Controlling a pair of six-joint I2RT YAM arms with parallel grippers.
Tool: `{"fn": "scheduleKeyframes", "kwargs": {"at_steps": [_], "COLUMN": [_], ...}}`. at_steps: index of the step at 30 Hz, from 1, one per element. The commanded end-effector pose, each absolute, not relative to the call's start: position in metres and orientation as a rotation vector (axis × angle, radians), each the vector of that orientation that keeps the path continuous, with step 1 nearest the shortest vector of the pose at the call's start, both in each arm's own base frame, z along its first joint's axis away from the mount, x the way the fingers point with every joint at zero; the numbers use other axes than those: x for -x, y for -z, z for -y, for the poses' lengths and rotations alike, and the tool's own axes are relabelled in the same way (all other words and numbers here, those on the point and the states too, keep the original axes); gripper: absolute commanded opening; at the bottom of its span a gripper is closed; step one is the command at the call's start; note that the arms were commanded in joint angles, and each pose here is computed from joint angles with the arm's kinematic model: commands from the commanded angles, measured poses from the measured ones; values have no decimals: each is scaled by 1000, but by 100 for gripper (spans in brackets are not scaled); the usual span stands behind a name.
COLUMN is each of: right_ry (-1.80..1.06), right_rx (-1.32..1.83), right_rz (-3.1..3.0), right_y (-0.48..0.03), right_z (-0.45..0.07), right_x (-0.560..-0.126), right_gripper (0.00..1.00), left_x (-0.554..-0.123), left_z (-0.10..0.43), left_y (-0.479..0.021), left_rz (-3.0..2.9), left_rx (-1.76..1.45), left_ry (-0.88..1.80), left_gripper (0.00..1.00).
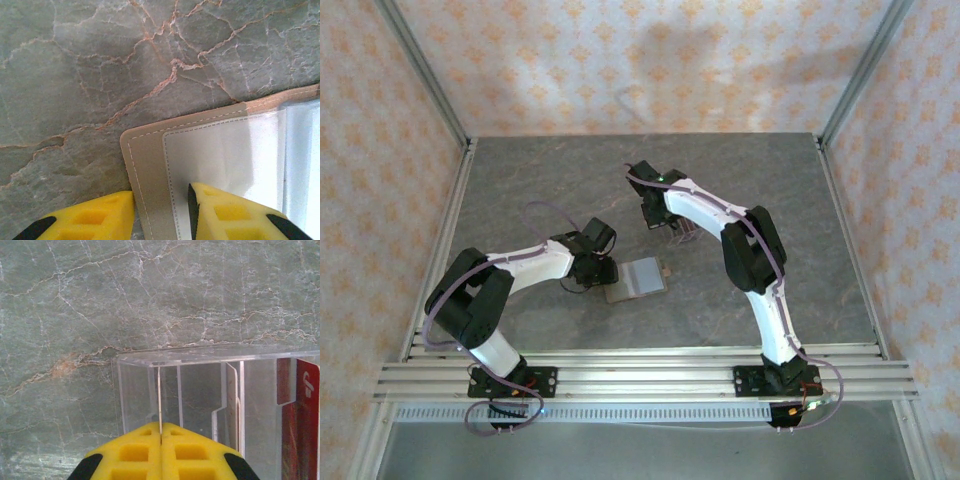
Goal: Put the credit cards into the card holder
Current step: Pick up the credit card from the storage box, then insert the credit card into the card slot.
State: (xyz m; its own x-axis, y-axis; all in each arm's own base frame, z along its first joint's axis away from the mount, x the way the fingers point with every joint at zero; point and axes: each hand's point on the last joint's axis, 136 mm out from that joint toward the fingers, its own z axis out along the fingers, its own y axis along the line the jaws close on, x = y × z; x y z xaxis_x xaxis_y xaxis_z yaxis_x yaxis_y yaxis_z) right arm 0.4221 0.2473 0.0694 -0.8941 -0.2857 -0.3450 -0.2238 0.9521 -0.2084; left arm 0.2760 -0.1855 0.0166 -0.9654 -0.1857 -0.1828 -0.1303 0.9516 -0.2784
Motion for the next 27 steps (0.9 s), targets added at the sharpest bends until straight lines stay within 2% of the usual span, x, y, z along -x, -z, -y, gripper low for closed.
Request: {"fn": "scheduleKeyframes", "kwargs": {"at_steps": [1,10,16,21,27], "right_ry": [286,318,288,74,-456], "right_rx": [398,405,396,396,360], "right_rz": [-2718,-2669,-2524,-2456,-2439], "right_y": [-81,-110,-168,-192,-170], "right_z": [-242,-241,-252,-276,-311], "right_x": [-423,-431,-421,-382,-331], "right_gripper": [4,0,0,0,0], "left_x": [-267,-267,-267,-267,-266], "left_z": [198,198,198,197,199], "left_y": [-1,0,1,0,-1], "left_rz": [-2942,-2945,-2947,-2945,-2943], "left_rx": [177,176,180,180,171], "left_ry": [415,415,411,411,415], "left_gripper": [34,34,34,34,34]}}
